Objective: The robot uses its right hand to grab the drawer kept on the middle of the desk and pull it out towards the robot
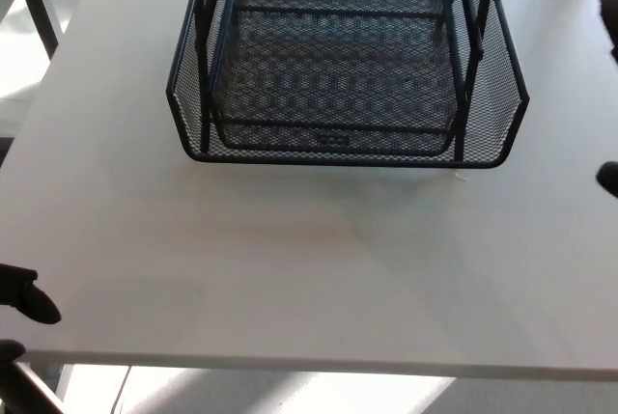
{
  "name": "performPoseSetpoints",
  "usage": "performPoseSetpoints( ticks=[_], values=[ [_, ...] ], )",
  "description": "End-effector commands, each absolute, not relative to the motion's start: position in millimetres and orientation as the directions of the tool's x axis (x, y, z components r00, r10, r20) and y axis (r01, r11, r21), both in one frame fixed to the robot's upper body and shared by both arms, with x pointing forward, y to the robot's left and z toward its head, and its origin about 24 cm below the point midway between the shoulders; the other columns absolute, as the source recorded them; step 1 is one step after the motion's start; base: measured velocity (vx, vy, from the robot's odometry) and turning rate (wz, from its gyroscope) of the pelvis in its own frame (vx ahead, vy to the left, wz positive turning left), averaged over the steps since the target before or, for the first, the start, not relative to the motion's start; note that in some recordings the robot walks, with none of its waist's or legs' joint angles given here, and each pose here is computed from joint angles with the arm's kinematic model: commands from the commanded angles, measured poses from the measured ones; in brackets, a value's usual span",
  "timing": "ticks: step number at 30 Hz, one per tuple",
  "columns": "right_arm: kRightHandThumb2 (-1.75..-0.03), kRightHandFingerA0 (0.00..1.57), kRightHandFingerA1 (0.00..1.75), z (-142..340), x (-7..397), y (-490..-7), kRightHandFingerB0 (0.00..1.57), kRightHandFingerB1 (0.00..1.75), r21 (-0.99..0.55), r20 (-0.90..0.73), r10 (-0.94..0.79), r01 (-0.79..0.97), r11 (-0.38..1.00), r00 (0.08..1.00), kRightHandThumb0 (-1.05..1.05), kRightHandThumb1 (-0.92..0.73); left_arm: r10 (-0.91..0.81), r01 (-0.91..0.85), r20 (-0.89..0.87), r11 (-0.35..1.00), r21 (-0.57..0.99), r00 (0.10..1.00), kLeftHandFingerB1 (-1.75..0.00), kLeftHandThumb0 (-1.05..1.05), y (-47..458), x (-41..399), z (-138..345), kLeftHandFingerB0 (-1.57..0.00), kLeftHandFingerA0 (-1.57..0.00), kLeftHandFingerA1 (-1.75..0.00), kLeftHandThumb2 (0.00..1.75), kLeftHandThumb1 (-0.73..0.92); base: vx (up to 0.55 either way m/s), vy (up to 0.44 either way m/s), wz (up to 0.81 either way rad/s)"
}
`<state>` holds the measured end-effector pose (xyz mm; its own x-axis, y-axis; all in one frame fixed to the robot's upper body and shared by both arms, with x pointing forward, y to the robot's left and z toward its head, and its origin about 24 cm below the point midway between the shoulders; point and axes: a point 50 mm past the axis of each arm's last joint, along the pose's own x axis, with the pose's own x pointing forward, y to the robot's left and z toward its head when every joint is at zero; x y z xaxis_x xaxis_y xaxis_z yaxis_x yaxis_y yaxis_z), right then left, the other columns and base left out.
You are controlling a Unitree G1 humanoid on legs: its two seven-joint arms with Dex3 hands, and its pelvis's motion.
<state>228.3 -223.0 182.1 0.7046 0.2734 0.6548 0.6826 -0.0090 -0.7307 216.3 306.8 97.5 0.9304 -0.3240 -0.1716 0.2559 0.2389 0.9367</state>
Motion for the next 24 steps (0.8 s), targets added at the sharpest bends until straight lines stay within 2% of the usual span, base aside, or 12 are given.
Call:
performPoseSetpoints(
  ticks=[1,2,5,6,9,14,16,17,18,21,22,24],
  values=[
    [-0.69,0.0,0.11,209.0,192.6,-284.2,0.0,0.25,-0.786,0.607,0.086,0.613,-0.086,0.79,-0.69,-0.36,-0.313,0.256,-0.18,0.219,0.942,0.933,-0.58,-0.28,313.9,210.9,98.3,-0.82,-0.79,-0.87,0.57,0.56,0.0,0.0,0.0],
    [-0.75,0.0,0.04,208.9,184.4,-300.8,0.0,0.2,-0.779,0.617,0.017,0.614,-0.128,0.787,-0.84,-0.43,-0.318,0.253,-0.177,0.219,0.942,0.931,-0.58,-0.28,313.6,210.6,98.5,-0.81,-0.79,-0.88,0.57,0.56,0.0,0.0,0.0],
    [-0.75,0.0,0.08,208.0,177.3,-315.1,0.01,0.23,-0.77,0.629,-0.025,0.619,-0.152,0.777,-0.79,-0.4,-0.322,0.251,-0.173,0.22,0.943,0.931,-0.59,-0.27,313.4,210.4,98.6,-0.82,-0.8,-0.89,0.57,0.56,0.0,0.0,0.0],
    [-0.76,0.0,0.0,204.6,172.5,-329.8,0.0,0.15,-0.755,0.647,-0.061,0.629,-0.185,0.76,-0.88,-0.46,-0.323,0.249,-0.17,0.222,0.943,0.931,-0.58,-0.28,313.2,210.2,98.6,-0.82,-0.8,-0.88,0.57,0.56,0.0,0.0,0.0],
    [-0.86,0.0,0.05,192.8,164.7,-361.9,0.08,0.16,-0.765,0.638,-0.187,0.588,-0.264,0.747,-0.97,-0.54,-0.318,0.257,-0.18,0.219,0.941,0.931,-0.56,-0.27,313.6,210.2,98.4,-0.8,-0.79,-0.86,0.57,0.57,0.0,0.0,0.0],
    [-0.98,0.0,0.09,165.1,155.6,-402.5,0.0,0.24,-0.782,0.623,-0.337,0.553,-0.286,0.706,-0.98,-0.61,-0.322,0.252,-0.175,0.216,0.943,0.931,-0.57,-0.27,314.7,210.7,98.4,-0.81,-0.79,-0.85,0.57,0.57,0.0,0.0,0.0],
    [-0.92,0.0,0.11,143.2,146.6,-421.8,0.01,0.36,-0.783,0.616,-0.433,0.571,-0.246,0.658,-0.91,-0.53,-0.323,0.255,-0.176,0.219,0.942,0.93,-0.57,-0.26,315.1,210.7,97.9,-0.81,-0.8,-0.87,0.56,0.56,0.0,0.0,0.0],
    [-0.61,0.0,0.16,136.8,144.5,-427.3,0.02,0.41,-0.787,0.612,-0.443,0.56,-0.26,0.655,-0.74,-0.69,-0.325,0.254,-0.175,0.22,0.942,0.93,-0.58,-0.27,314.2,210.8,98.7,-0.82,-0.8,-0.88,0.57,0.56,0.0,0.0,0.0],
    [-0.58,0.0,0.4,131.4,143.0,-431.0,0.09,0.43,-0.787,0.61,-0.463,0.56,-0.259,0.644,-0.67,-0.6,-0.33,0.249,-0.168,0.221,0.943,0.929,-0.58,-0.26,314.0,210.7,98.8,-0.82,-0.81,-0.88,0.57,0.55,0.0,0.0,0.0],
    [-0.59,0.0,0.28,123.8,140.4,-435.8,0.05,0.43,-0.789,0.604,-0.496,0.555,-0.262,0.624,-0.71,-0.66,-0.333,0.249,-0.167,0.22,0.943,0.928,-0.59,-0.26,314.0,210.6,98.1,-0.82,-0.81,-0.88,0.57,0.56,0.0,0.0,0.0],
    [-0.59,0.0,0.43,114.3,136.6,-439.0,0.1,0.42,-0.798,0.59,-0.529,0.542,-0.265,0.61,-0.69,-0.65,-0.331,0.249,-0.167,0.221,0.943,0.929,-0.6,-0.28,314.3,210.9,97.7,-0.81,-0.8,-0.9,0.57,0.56,0.0,0.0,0.0],
    [-0.58,0.01,0.47,90.0,129.1,-445.8,0.09,0.42,-0.846,0.499,-0.632,0.49,-0.209,0.593,-0.64,-0.61,-0.322,0.26,-0.183,0.216,0.941,0.929,-0.58,-0.28,314.9,211.2,97.4,-0.8,-0.79,-0.89,0.57,0.57,0.0,0.0,0.0]
  ],
)
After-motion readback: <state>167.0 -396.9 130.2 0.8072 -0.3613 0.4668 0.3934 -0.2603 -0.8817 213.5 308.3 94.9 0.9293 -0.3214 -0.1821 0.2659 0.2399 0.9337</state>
